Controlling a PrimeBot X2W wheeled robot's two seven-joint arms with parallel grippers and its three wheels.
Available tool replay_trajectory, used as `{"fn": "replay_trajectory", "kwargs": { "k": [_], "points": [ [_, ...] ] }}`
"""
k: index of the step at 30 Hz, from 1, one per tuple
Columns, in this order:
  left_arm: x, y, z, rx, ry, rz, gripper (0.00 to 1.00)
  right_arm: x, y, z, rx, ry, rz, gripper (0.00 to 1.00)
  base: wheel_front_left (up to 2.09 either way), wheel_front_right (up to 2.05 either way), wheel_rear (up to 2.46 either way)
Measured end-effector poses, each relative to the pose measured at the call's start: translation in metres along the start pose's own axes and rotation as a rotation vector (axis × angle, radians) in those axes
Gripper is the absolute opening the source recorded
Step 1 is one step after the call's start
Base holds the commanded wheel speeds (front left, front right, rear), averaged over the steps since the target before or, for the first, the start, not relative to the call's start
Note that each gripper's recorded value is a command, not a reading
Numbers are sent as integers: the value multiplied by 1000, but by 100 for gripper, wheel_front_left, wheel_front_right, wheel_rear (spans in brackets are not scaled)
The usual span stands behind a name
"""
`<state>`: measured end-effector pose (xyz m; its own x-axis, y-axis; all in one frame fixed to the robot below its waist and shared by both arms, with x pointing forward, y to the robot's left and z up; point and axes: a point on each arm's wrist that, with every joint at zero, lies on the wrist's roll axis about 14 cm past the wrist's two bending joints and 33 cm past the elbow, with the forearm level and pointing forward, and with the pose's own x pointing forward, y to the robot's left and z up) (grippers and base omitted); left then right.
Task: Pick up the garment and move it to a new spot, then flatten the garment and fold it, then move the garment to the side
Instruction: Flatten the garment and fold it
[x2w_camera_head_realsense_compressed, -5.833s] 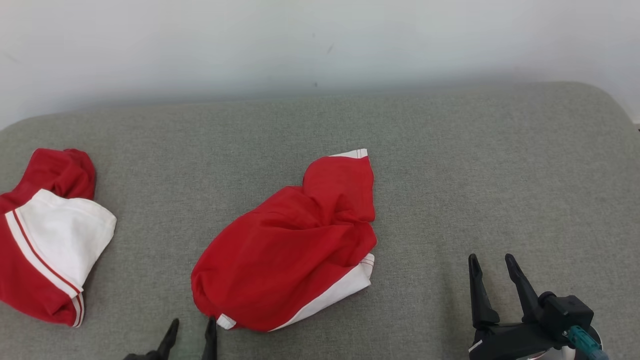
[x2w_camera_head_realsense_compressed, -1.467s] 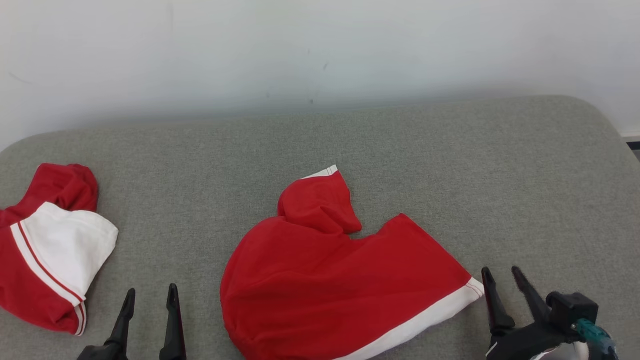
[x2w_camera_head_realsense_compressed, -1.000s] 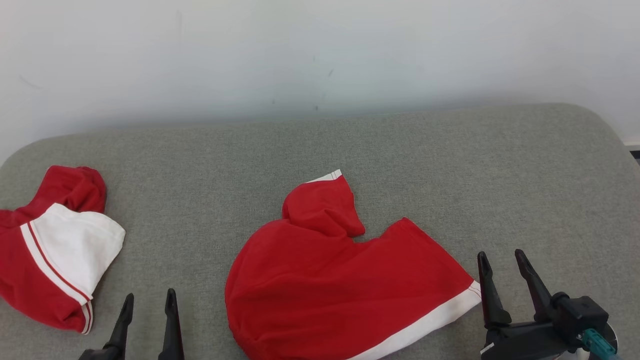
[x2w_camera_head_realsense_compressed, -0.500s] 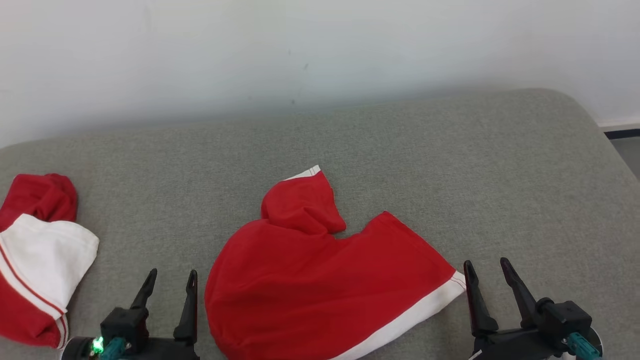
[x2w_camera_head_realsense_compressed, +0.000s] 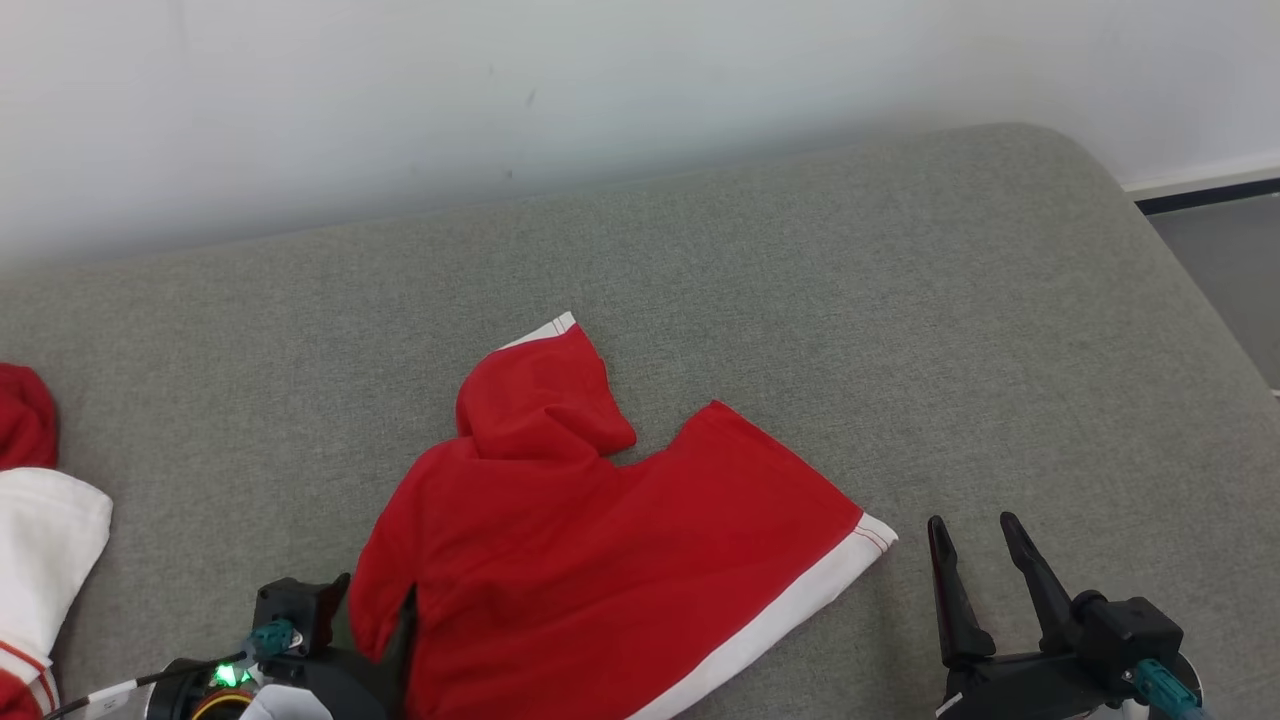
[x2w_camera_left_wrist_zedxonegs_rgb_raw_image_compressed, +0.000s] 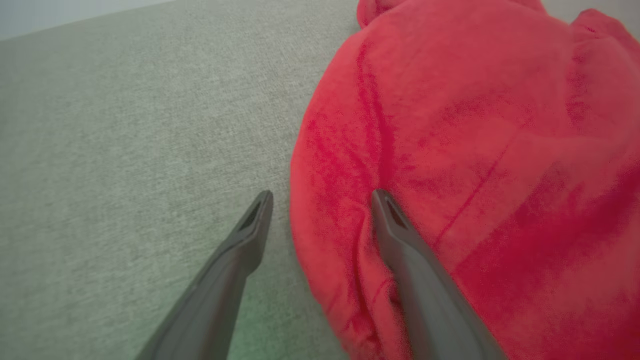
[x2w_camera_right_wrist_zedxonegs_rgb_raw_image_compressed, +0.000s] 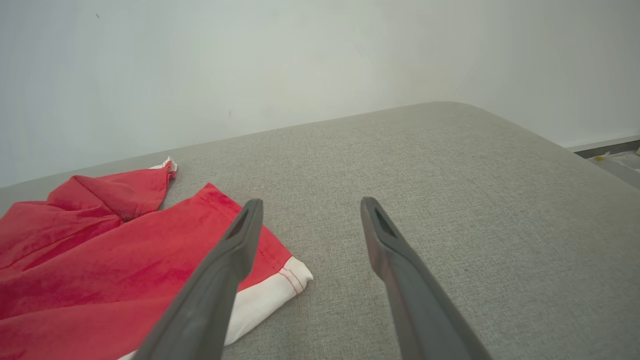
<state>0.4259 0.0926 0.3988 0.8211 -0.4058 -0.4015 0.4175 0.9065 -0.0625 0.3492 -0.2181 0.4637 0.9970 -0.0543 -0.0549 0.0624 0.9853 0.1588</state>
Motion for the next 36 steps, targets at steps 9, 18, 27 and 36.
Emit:
{"fn": "replay_trajectory", "kwargs": {
  "k": [9,18,27,36],
  "points": [
    [10,0,12,51,-2,-40,0,2,-4,1,-4,-2,-13,100,0,0,0],
    [35,6,94,164,-189,-47,0,2,-9,4,-11,-9,-31,100,0,0,0],
    [53,30,111,207,-219,-9,0,0,-20,5,-18,-10,-67,100,0,0,0],
    [52,33,110,154,-269,10,100,-1,-21,4,-16,-6,-72,100,0,0,0]
  ]
}}
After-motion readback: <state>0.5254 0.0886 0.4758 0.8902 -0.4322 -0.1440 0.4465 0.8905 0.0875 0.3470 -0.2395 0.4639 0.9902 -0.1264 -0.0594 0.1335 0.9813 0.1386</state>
